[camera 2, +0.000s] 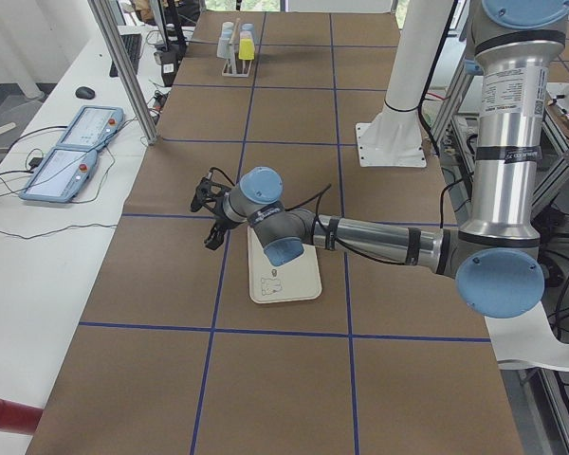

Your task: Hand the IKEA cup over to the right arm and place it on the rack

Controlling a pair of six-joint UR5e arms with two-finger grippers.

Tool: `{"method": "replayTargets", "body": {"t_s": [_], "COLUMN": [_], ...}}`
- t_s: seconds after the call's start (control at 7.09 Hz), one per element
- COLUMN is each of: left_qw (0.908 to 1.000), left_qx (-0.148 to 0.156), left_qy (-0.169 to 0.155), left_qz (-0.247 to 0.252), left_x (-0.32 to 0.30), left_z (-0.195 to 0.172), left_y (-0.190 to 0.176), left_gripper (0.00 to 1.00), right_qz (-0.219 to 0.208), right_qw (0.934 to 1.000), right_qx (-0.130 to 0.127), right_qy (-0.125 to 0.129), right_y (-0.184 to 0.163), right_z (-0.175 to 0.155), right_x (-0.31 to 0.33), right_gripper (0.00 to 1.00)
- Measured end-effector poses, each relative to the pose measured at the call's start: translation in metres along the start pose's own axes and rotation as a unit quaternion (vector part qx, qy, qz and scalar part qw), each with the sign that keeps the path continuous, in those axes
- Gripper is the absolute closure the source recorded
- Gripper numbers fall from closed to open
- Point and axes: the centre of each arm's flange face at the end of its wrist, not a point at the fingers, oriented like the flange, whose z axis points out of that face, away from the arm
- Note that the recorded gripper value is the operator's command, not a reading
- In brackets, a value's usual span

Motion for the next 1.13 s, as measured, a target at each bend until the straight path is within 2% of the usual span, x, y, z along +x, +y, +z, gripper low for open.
{"method": "replayTargets", "body": {"t_s": [0.28,0.42,0.85,1.13], "left_qw": [0.9972,0.9946,0.988,0.9805], "left_qx": [-0.053,-0.086,-0.15,-0.184], "left_qy": [-0.05,-0.056,-0.029,-0.022], "left_qz": [0.014,0.015,-0.026,-0.065], "left_x": [-0.036,-0.053,-0.1,-0.106], "left_z": [-0.005,-0.01,-0.057,-0.08], "left_y": [-0.002,-0.001,0.005,0.027], "left_gripper": [0.0,0.0,0.0,0.0], "right_qz": [0.006,0.009,0.006,0.001], "right_qw": [0.9999,0.9999,0.9991,0.9974], "right_qx": [0.005,0.001,-0.041,-0.063], "right_qy": [-0.01,-0.013,-0.003,0.034], "right_y": [0.043,0.056,0.085,0.119], "right_z": [-0.022,-0.029,-0.048,-0.051], "right_x": [0.006,0.01,0.027,0.029], "right_gripper": [0.0,0.0,0.0,0.0]}}
